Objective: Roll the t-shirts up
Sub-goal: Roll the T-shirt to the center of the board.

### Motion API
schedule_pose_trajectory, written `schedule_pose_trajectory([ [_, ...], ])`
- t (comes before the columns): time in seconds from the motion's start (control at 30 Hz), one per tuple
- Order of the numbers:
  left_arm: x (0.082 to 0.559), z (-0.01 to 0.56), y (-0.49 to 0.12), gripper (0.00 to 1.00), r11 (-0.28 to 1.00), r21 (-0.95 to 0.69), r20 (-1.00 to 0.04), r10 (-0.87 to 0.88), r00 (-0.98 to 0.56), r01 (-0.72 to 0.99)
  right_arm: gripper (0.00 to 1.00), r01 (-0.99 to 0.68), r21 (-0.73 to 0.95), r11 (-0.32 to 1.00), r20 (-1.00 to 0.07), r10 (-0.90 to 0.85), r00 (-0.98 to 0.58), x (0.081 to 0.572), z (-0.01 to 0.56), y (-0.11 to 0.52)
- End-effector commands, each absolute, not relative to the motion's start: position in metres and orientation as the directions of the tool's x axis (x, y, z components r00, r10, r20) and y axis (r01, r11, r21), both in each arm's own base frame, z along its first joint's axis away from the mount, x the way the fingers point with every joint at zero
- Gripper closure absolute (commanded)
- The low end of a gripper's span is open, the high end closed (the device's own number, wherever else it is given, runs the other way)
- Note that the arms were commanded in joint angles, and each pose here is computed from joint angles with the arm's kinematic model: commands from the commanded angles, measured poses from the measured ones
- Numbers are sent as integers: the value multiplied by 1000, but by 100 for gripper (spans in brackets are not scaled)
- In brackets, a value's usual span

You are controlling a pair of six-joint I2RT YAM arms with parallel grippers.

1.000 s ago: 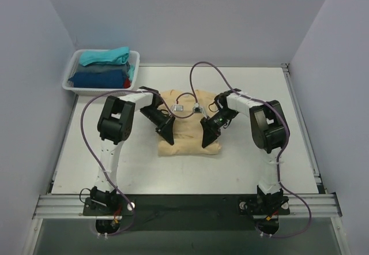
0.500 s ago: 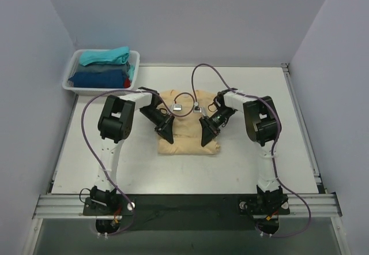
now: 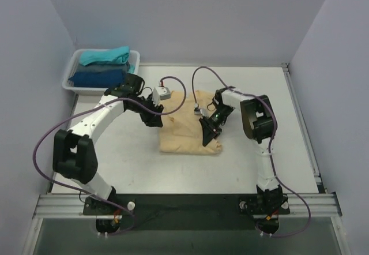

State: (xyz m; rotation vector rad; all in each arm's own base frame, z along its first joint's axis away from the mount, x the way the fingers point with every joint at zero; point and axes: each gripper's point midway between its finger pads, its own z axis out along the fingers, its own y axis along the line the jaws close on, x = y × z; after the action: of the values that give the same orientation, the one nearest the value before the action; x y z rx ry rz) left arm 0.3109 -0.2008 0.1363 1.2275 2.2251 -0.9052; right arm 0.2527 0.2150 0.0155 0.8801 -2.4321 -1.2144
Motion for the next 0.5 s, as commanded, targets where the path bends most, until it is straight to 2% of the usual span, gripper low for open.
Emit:
schedule_pose_trajectory([
  [0.0, 286, 138, -239, 42, 241, 218, -700, 714, -21, 946, 100, -352, 769, 533, 98, -643, -760, 246, 8, 204],
  [0.03, 282, 134, -245, 36, 232, 311, -684, 728, 47, 922, 100, -349, 770, 535, 103, -643, -759, 247, 8, 204],
  [0.07, 281, 110, -238, 34, 243, 413, -647, 757, 94, 878, 100, -342, 771, 538, 112, -642, -758, 247, 9, 204],
  [0.1, 267, 118, -254, 33, 184, 503, -633, 743, 216, 844, 100, -336, 772, 540, 119, -641, -758, 248, 7, 203],
  [0.13, 272, 129, -264, 30, 209, 587, -646, 703, 297, 782, 100, -322, 776, 542, 132, -639, -758, 246, 8, 204],
  [0.17, 265, 109, -253, 30, 199, 614, -611, 733, 300, 763, 100, -321, 777, 542, 131, -638, -759, 248, 9, 204],
  [0.23, 261, 113, -263, 29, 192, 678, -594, 712, 375, 710, 100, -296, 784, 545, 155, -634, -758, 246, 7, 204],
  [0.47, 253, 95, -266, 28, 112, 767, -504, 714, 485, 632, 100, -258, 804, 535, 182, -636, -750, 247, 8, 207],
])
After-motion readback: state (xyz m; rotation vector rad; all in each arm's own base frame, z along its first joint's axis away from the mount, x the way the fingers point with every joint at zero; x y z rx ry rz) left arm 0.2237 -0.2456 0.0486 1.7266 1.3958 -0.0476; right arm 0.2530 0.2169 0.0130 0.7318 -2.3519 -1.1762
